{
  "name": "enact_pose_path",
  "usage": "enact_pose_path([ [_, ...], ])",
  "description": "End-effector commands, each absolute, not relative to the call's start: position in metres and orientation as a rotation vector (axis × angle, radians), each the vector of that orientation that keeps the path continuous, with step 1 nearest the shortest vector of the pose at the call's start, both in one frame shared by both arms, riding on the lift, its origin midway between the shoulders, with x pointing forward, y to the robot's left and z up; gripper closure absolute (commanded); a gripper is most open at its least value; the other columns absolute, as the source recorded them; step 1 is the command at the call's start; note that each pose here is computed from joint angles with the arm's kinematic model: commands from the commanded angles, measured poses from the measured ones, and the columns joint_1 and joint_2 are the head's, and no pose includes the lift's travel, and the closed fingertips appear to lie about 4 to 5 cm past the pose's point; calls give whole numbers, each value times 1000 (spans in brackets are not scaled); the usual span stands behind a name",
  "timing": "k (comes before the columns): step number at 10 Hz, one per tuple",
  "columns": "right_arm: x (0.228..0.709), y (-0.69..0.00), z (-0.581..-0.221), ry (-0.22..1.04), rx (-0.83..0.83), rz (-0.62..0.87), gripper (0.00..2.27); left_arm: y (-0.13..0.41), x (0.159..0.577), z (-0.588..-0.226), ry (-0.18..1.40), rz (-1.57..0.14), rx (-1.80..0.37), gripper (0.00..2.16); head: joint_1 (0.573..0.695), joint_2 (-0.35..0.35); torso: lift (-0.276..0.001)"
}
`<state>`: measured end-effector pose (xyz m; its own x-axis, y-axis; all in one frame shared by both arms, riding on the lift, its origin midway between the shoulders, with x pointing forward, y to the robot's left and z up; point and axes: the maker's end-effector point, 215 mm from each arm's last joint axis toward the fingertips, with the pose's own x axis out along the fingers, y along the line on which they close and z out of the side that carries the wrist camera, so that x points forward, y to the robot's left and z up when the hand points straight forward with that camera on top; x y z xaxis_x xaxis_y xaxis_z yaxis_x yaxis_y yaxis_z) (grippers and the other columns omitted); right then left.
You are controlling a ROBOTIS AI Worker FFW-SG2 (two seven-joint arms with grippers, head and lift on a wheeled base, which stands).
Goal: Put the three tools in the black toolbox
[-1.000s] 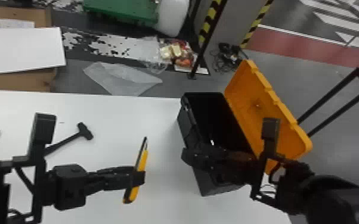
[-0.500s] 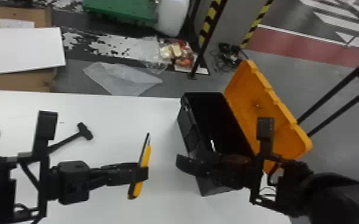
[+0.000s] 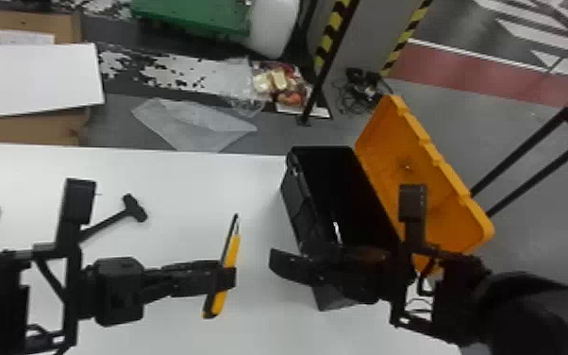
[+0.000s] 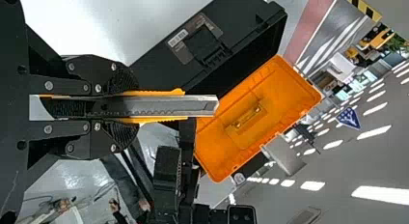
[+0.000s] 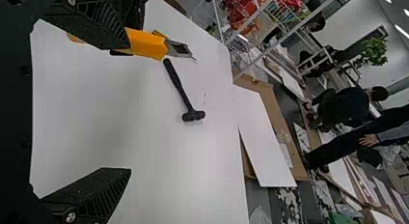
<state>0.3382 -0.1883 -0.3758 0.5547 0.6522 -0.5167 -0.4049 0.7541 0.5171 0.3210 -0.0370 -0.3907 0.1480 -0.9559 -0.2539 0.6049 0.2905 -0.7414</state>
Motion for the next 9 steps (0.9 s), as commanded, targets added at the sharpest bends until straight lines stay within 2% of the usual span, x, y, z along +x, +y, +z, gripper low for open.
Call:
enact_pose_path([
  [1,334,-177,-374,757,366,657,90,-37,322,-393,803,-1197,-533,1004,695,-350,-55],
  [9,330,-125,-358,735,382,752,90,-51,315,-397,815,-1212,-505,1004,695,-317,-55],
])
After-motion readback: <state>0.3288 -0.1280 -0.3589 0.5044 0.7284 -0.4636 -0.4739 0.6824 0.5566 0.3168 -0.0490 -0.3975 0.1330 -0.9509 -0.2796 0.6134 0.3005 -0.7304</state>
